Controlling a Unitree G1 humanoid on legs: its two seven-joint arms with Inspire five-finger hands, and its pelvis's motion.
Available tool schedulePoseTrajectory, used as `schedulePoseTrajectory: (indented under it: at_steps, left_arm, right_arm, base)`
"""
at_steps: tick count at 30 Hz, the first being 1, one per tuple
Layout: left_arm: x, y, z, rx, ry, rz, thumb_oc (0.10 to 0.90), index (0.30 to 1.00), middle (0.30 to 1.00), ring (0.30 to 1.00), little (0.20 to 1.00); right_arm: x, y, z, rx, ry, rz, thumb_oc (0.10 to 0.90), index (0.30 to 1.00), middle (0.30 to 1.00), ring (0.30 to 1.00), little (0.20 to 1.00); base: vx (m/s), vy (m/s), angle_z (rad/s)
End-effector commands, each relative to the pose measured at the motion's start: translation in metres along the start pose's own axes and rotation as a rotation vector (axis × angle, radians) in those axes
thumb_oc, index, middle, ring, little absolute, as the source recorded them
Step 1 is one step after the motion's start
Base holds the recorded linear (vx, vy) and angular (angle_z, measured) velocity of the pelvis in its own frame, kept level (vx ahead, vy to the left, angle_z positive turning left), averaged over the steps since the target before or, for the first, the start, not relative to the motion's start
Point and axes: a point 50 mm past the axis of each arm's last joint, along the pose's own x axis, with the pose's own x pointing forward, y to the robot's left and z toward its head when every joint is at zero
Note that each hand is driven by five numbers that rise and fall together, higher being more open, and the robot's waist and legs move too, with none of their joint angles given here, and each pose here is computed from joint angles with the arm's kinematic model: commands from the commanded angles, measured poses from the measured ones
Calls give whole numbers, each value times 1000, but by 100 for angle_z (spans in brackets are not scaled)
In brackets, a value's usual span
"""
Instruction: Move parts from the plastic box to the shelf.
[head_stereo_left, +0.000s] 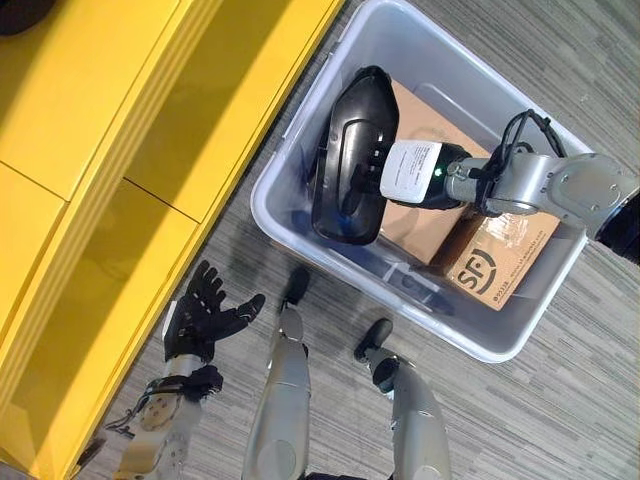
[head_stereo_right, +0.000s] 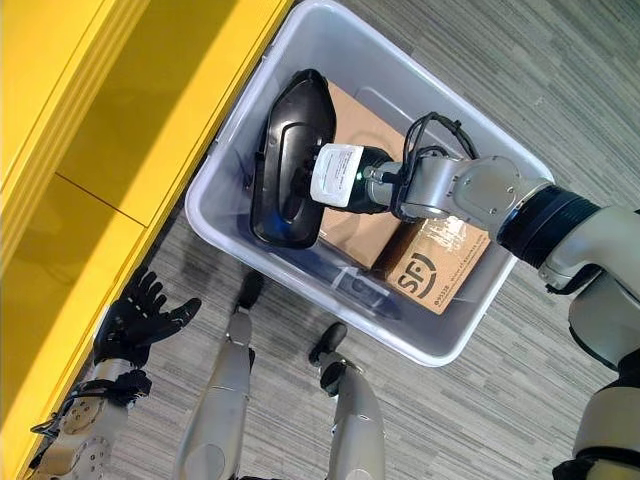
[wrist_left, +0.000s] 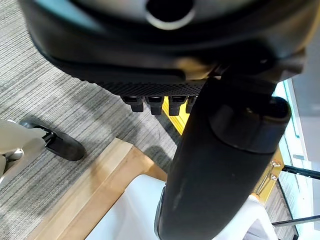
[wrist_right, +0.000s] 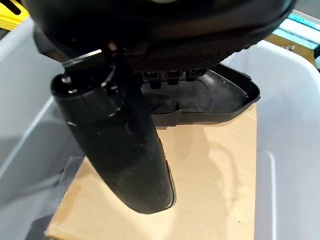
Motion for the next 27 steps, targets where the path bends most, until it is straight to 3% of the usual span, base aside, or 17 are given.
schedulePoseTrajectory:
  at_steps: [1,17,27]
  left_arm:
    - [-3,13,39,58,-179,7,900,1000,1000,1000,1000]
    - [-7,12,40,49,-189,17,900,1000,1000,1000,1000]
    - [-8,10,42,36,-206,27,900,1000,1000,1000,1000]
  right_arm:
    - [-20,-18,-41,-65,140,-55,900,1000,1000,1000,1000]
    - [-16,-22,-43,-72,153,-69,900,1000,1000,1000,1000]
    - [-18,6,-49,-28,216,-2,900,1000,1000,1000,1000]
  base:
    - [20,0,8]
    - [9,-3,5]
    - [2,-8,10]
